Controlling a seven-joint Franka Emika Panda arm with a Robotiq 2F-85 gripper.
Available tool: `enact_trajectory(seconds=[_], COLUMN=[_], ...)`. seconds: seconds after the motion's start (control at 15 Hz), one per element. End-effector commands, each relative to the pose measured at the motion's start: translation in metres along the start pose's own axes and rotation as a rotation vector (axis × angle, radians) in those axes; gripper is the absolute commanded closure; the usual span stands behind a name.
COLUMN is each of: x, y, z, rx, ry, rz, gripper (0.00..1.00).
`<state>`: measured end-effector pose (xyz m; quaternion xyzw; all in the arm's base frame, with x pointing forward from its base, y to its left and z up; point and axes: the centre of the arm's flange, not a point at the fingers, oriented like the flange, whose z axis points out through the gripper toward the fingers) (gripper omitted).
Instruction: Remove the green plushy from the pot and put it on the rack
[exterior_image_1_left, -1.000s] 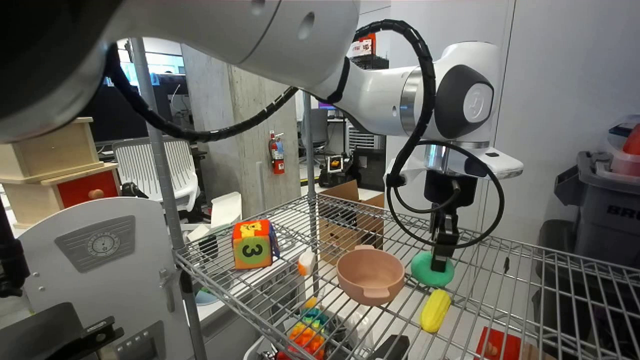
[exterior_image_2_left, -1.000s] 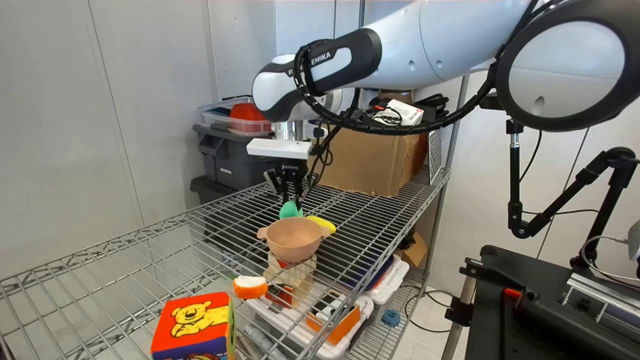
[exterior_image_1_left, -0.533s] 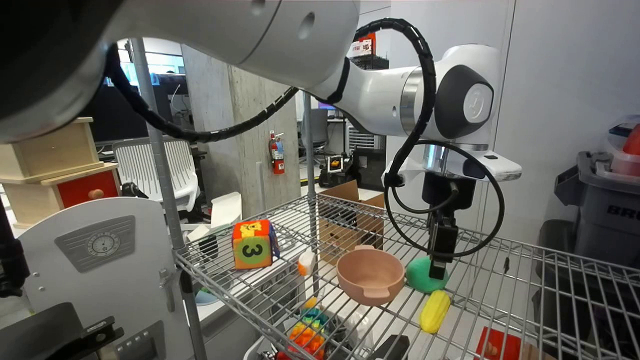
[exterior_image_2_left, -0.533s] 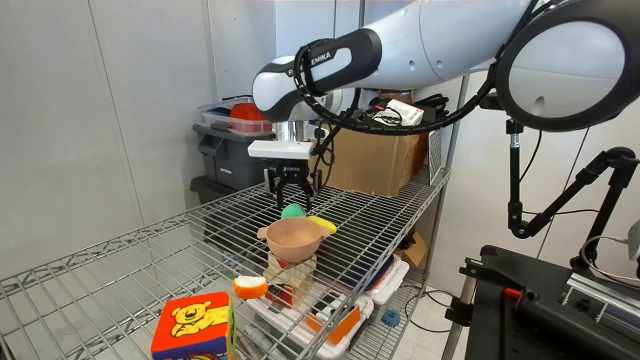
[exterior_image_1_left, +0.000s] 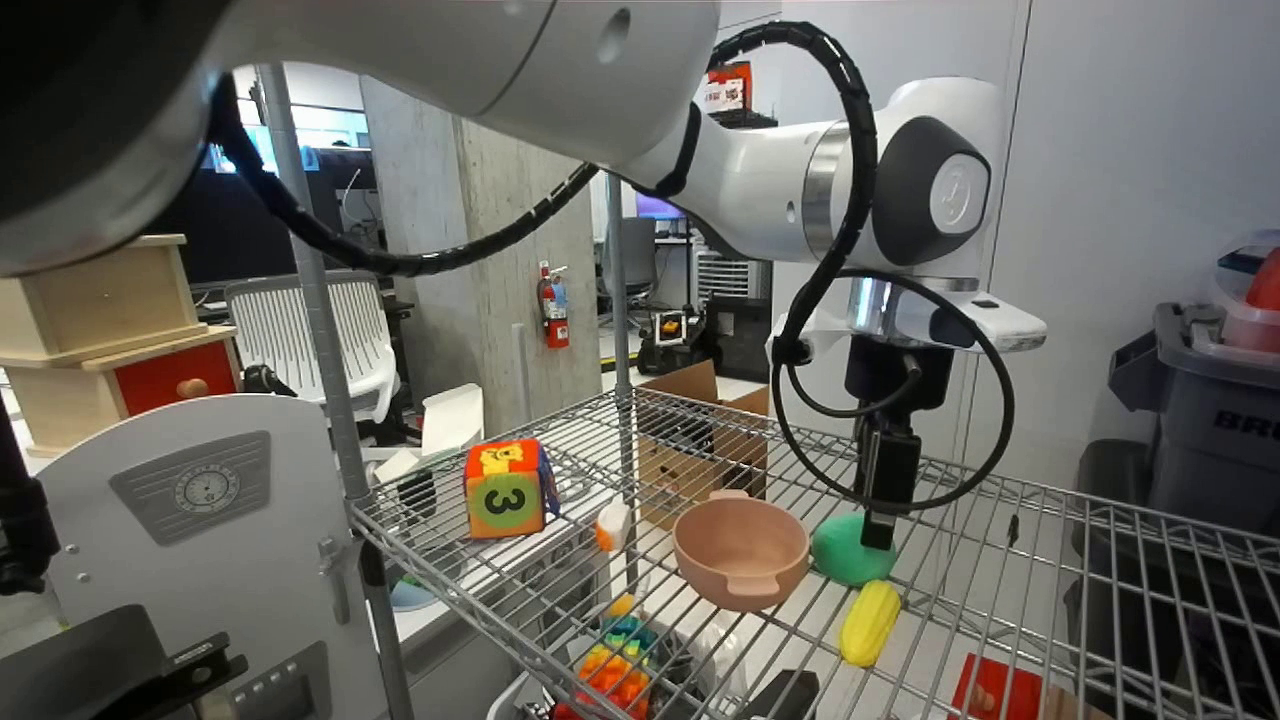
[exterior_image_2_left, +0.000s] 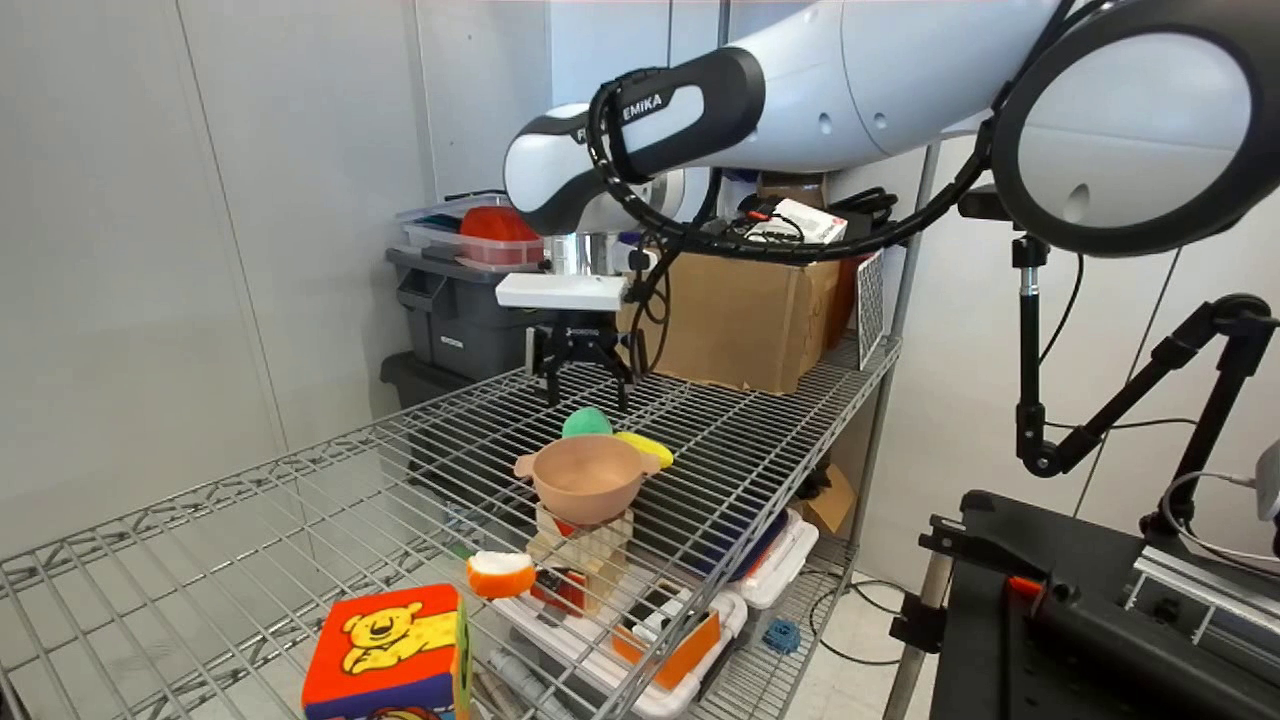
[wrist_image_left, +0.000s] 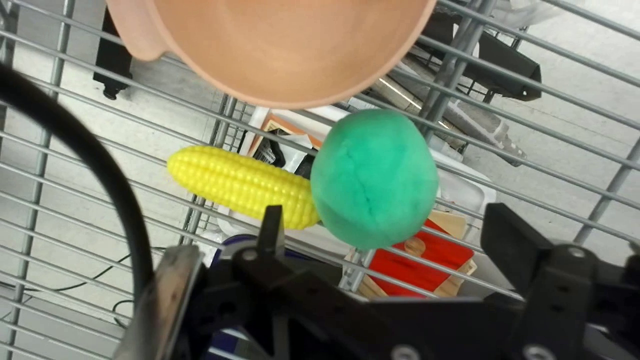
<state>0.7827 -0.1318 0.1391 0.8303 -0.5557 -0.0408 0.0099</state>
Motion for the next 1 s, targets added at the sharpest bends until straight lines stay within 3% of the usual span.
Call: enact_trajectory(seconds=[0.0,0.33,0.73,0.8,0.93], x=[0.042,0.047,0.043,0.0,0.0], y=[-0.058,-0.047,-0.021,0.035,0.036], z=[-0.022,-0.054,-0.102,-0.076,-0.081], rx=[-0.025,-0.064,-0.169,-0.149,-0.15], ry=[-0.051,-0.101,-0.238,-0.175,-0.176], rz=[-0.038,-0.098,-0.184,-0.153,-0.153], gripper=[0.0,0.0,0.0,0.0,0.0])
